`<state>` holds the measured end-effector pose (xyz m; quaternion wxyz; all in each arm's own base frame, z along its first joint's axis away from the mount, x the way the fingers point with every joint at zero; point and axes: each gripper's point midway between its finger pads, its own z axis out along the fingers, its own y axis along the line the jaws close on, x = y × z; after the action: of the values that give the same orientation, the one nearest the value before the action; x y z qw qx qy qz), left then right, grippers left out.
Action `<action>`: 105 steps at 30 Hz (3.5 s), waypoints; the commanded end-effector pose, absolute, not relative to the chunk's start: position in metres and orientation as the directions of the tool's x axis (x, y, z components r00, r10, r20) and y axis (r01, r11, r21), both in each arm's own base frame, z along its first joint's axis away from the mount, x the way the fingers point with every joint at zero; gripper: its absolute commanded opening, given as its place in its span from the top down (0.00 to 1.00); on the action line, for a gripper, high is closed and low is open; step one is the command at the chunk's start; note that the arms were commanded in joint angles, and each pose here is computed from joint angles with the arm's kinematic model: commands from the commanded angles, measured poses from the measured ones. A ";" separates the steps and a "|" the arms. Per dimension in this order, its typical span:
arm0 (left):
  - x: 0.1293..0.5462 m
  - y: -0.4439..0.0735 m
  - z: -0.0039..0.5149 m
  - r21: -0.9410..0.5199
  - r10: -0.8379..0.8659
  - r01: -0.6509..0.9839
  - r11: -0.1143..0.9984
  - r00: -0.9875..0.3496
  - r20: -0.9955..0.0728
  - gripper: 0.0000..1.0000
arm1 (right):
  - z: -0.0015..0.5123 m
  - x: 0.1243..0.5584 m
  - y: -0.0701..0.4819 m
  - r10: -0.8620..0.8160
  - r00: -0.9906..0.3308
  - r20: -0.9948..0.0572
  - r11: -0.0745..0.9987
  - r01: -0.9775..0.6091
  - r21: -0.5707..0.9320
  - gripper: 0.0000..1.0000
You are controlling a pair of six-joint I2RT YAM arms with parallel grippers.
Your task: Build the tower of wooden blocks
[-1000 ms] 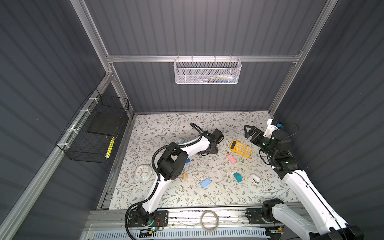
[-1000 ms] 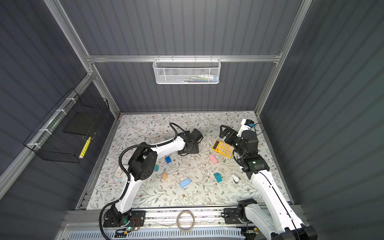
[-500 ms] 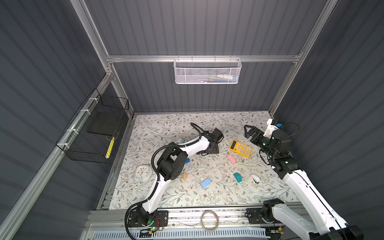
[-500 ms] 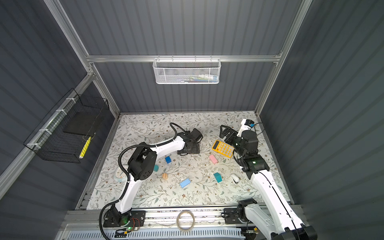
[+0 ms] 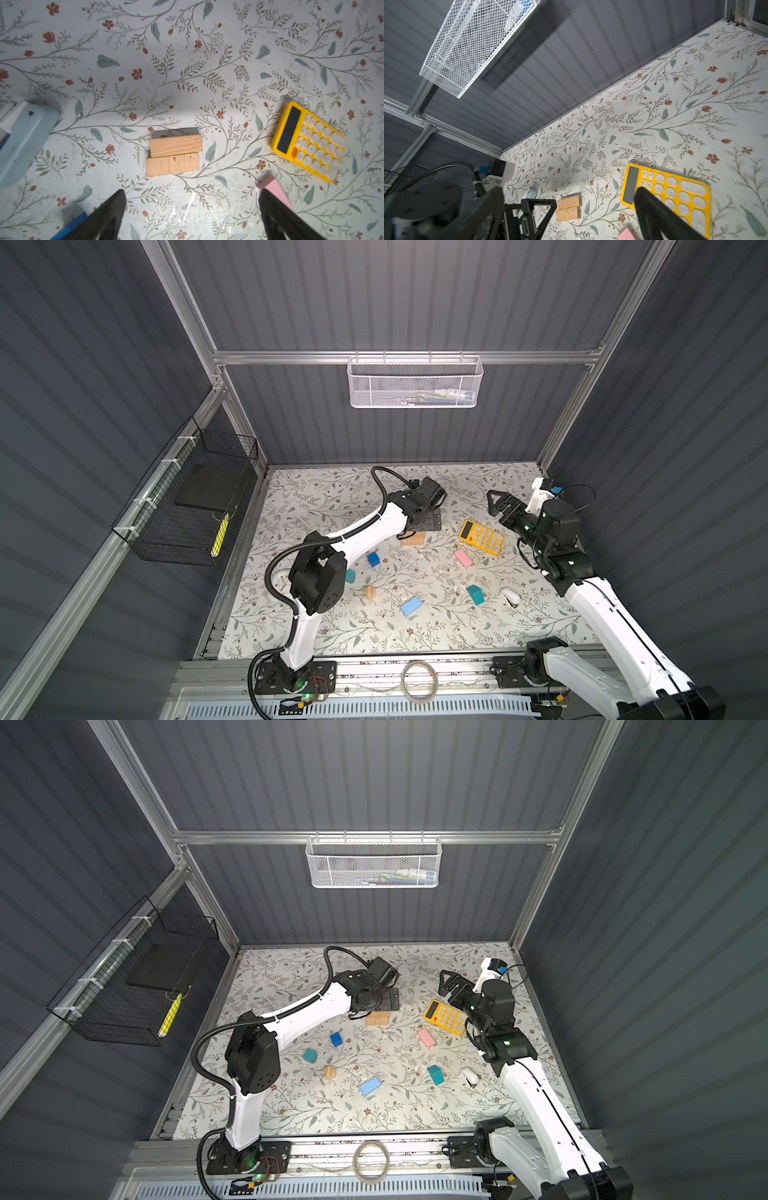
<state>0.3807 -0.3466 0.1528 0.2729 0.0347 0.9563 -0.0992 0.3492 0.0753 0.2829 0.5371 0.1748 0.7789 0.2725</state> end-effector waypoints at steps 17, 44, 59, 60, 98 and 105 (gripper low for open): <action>0.350 -0.222 0.270 -0.226 -0.167 0.052 0.973 -0.516 -0.840 0.00 | 0.183 0.410 0.174 0.415 -0.774 -0.477 0.689 -0.075 0.721 0.01; 0.353 -0.186 0.249 -0.237 -0.198 0.003 0.971 -0.542 -0.817 0.00 | 0.074 0.420 0.249 0.257 -0.931 -0.261 0.721 0.005 0.693 0.01; 0.357 -0.192 0.240 -0.253 -0.206 0.004 0.967 -0.572 -0.794 0.00 | 0.056 0.419 0.264 0.229 -0.947 -0.226 0.715 0.007 0.699 0.01; 0.357 -0.192 0.240 -0.254 -0.207 0.003 0.967 -0.572 -0.793 0.00 | 0.056 0.419 0.265 0.229 -0.947 -0.225 0.716 0.007 0.698 0.01; 0.356 -0.188 0.240 -0.273 -0.230 -0.011 0.962 -0.571 -0.788 0.00 | 0.047 0.420 0.285 0.196 -0.960 -0.200 0.711 -0.002 0.704 0.01; 0.356 -0.188 0.240 -0.274 -0.230 -0.009 0.962 -0.573 -0.787 0.00 | 0.046 0.420 0.287 0.191 -0.961 -0.198 0.710 -0.004 0.704 0.01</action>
<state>0.3561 -0.1888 0.2392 0.4580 -0.0624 0.8795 -0.1131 0.4193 0.2825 0.0507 0.1392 0.0527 0.9140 0.3774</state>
